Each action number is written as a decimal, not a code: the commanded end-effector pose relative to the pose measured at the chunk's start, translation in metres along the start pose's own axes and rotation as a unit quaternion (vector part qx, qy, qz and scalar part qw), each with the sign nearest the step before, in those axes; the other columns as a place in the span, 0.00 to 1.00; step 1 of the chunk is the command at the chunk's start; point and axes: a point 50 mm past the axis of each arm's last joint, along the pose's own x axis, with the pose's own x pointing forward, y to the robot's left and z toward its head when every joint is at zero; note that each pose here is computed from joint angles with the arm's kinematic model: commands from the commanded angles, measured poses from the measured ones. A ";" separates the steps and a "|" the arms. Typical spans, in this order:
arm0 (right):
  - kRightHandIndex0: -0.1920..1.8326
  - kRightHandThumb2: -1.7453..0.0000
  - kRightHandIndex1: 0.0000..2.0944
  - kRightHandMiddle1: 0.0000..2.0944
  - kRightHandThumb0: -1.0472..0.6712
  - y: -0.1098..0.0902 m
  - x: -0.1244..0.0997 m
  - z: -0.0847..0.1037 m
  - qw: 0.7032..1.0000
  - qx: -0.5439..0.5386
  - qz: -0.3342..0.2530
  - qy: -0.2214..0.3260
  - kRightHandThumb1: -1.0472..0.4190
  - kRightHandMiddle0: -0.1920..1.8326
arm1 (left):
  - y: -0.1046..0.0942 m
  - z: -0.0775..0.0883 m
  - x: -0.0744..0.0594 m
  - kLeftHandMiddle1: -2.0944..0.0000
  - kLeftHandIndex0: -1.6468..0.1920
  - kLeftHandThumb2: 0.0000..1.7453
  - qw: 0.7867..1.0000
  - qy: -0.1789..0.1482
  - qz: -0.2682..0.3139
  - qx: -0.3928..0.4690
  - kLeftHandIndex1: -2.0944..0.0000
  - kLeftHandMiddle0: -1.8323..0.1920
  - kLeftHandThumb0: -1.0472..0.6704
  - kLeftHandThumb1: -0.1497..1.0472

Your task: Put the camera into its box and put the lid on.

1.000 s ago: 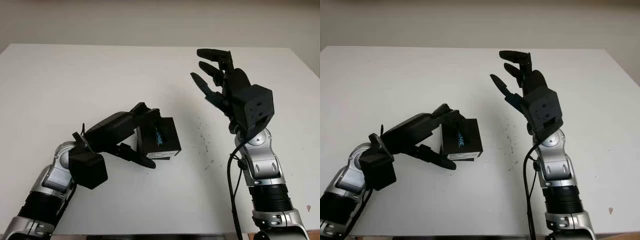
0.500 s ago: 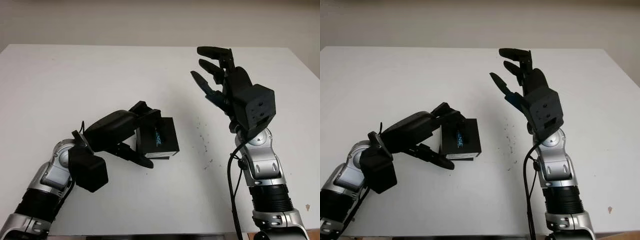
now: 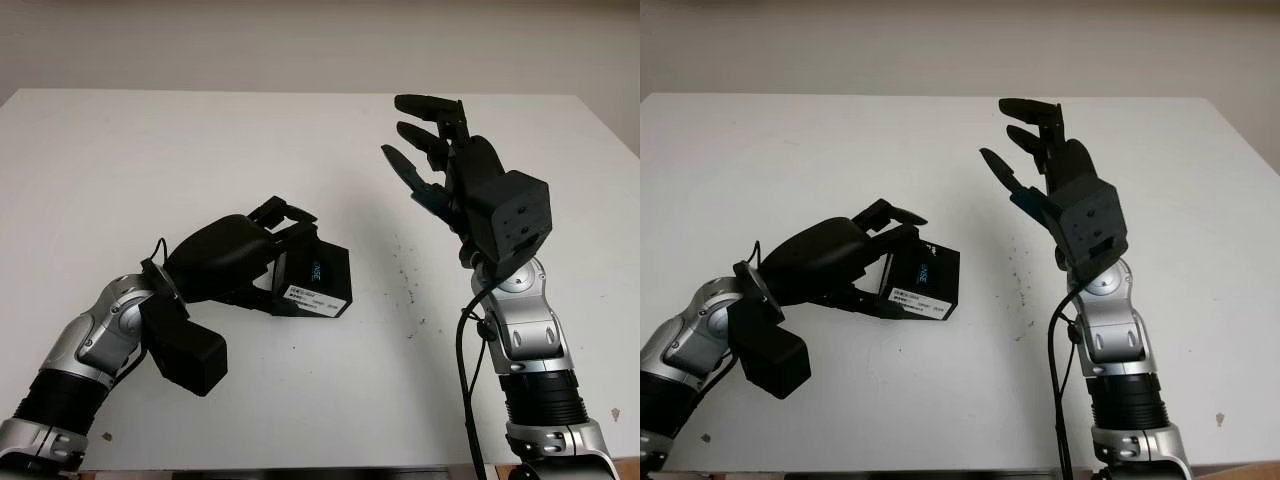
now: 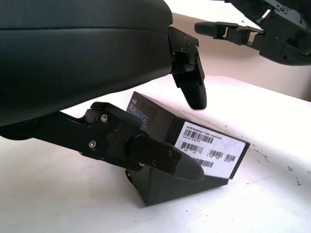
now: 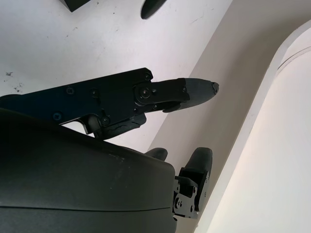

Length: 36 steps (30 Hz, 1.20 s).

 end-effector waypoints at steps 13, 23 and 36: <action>0.11 0.87 0.26 0.50 0.32 -0.005 -0.001 0.001 1.000 -0.006 0.000 -0.008 0.00 0.01 | 0.009 -0.006 0.002 0.76 0.93 0.05 0.999 0.013 0.009 0.028 0.46 0.90 0.37 1.00; 0.12 0.86 0.25 0.48 0.31 -0.007 -0.001 0.002 1.000 -0.008 -0.004 -0.007 0.00 0.02 | 0.008 -0.009 -0.003 0.75 0.95 0.10 0.999 0.036 0.014 0.001 0.48 0.91 0.33 1.00; 0.13 0.86 0.24 0.47 0.31 -0.013 -0.001 0.001 1.000 -0.017 -0.003 -0.010 0.00 0.03 | 0.009 -0.005 -0.016 0.84 0.95 0.18 0.997 0.068 0.010 -0.042 0.59 0.88 0.27 1.00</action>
